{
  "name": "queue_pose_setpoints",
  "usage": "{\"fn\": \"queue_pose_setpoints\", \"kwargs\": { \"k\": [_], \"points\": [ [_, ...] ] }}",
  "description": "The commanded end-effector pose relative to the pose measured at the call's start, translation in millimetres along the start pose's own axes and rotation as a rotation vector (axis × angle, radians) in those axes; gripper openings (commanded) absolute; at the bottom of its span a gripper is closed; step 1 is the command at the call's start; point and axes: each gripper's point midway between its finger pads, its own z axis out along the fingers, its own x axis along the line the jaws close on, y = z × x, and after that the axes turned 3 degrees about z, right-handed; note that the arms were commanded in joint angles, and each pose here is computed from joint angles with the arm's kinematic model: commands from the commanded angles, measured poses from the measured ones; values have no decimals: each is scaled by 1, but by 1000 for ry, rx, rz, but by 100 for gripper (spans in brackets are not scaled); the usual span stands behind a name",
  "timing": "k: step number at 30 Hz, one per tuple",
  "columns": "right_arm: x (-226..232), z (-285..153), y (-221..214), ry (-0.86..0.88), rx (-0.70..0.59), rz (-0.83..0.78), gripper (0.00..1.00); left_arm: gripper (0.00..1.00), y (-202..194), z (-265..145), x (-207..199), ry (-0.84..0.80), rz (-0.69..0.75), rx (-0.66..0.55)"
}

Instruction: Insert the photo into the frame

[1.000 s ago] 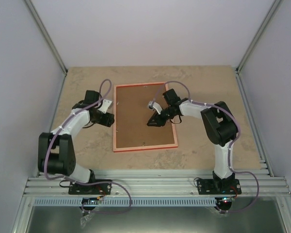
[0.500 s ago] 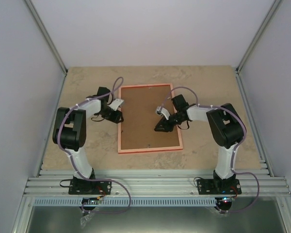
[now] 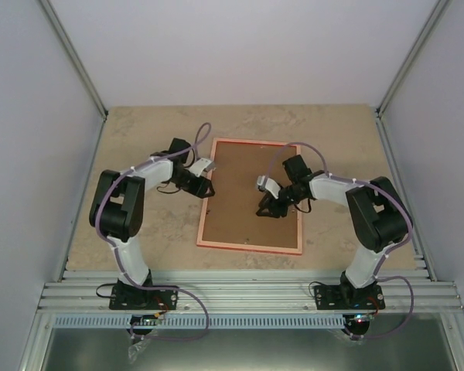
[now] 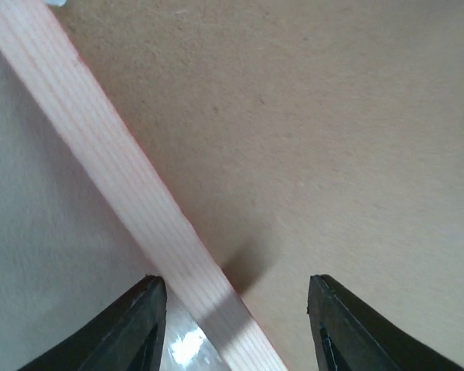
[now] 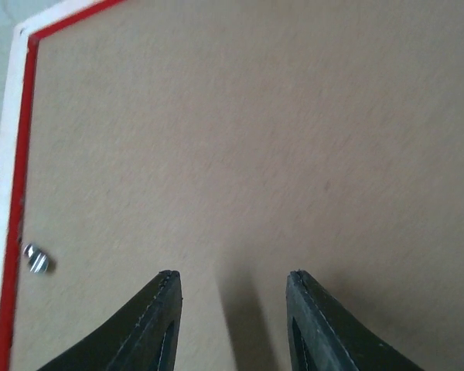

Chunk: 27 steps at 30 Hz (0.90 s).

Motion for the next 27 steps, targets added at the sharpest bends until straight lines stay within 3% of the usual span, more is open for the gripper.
{"fn": "queue_pose_setpoints", "kwargs": {
  "k": [1,4,12,20,27],
  "points": [
    [-8,-4,61,-89,-109,-230,40,52,9,-31,-15,-122,-151,-139],
    [8,18,88,-56,-135,-324,40,49,-6,-30,-4,-141,-270,-142],
    [36,84,125,6,-146,-501,42,44,-25,-16,-5,-168,-318,-111],
    [23,130,97,-39,-31,-531,41,34,-48,0,-3,-165,-358,-38],
    [8,148,75,-144,58,-502,35,25,-57,4,-6,-175,-366,-20]
  ]
}}
